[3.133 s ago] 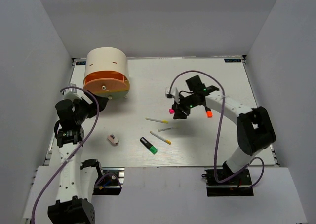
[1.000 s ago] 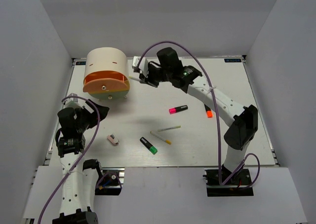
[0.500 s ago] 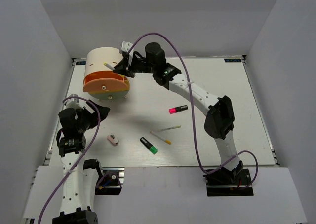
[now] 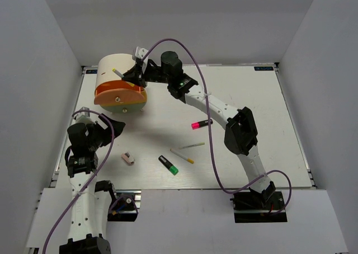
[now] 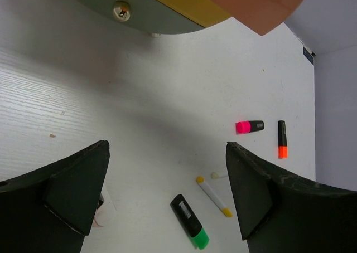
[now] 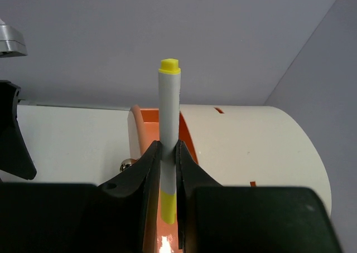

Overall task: Sort the stationery into containers
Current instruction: Place the pen in the drawer.

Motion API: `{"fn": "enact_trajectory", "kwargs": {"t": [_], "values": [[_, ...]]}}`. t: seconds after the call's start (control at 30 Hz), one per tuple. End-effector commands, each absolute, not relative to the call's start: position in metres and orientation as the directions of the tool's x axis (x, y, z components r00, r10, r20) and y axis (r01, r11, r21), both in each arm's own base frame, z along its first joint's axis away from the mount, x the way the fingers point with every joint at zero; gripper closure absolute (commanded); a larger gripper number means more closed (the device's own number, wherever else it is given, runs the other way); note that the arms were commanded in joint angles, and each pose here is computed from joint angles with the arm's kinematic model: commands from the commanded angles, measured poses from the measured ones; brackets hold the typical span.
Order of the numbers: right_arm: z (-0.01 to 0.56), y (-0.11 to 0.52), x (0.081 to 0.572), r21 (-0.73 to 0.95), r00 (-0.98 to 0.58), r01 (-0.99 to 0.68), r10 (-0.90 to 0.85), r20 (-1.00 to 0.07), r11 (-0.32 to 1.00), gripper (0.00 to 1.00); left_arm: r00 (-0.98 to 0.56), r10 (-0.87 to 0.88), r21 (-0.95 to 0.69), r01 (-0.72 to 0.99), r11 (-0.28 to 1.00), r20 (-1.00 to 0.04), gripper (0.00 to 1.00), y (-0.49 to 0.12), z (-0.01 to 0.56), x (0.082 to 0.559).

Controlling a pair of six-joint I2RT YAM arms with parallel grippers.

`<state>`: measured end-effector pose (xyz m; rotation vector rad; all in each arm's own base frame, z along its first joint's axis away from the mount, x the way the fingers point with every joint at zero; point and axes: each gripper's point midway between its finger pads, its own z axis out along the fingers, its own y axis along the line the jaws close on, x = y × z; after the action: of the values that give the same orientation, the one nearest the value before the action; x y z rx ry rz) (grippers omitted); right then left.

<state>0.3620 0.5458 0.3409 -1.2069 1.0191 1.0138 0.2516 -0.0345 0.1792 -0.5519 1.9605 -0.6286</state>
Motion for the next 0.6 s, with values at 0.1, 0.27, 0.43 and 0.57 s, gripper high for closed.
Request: {"fn": "enact_trajectory", "kwargs": {"t": [0.1, 0.27, 0.43, 0.57], "values": [[0.356, 0.551, 0.371, -0.291, 0.303, -0.950, 0.121, -0.945, 0.109, 1.00, -0.423, -0.611, -0.642, -0.084, 0.762, -0.669, 0.05, -0.038, 0.183, 0.255], [0.350, 0.556, 0.373, -0.293, 0.304, -0.950, 0.119, -0.945, 0.104, 0.98, -0.429, -0.612, -0.643, -0.090, 0.761, -0.664, 0.05, -0.038, 0.181, 0.256], [0.346, 0.557, 0.377, -0.292, 0.304, -0.950, 0.114, -0.946, 0.113, 0.89, -0.429, -0.612, -0.643, -0.090, 0.761, -0.664, 0.05, -0.038, 0.181, 0.256], [0.341, 0.558, 0.378, -0.293, 0.304, -0.950, 0.106, -0.947, 0.110, 0.66, -0.429, -0.612, -0.643, -0.090, 0.761, -0.664, 0.05, -0.037, 0.181, 0.257]]}}
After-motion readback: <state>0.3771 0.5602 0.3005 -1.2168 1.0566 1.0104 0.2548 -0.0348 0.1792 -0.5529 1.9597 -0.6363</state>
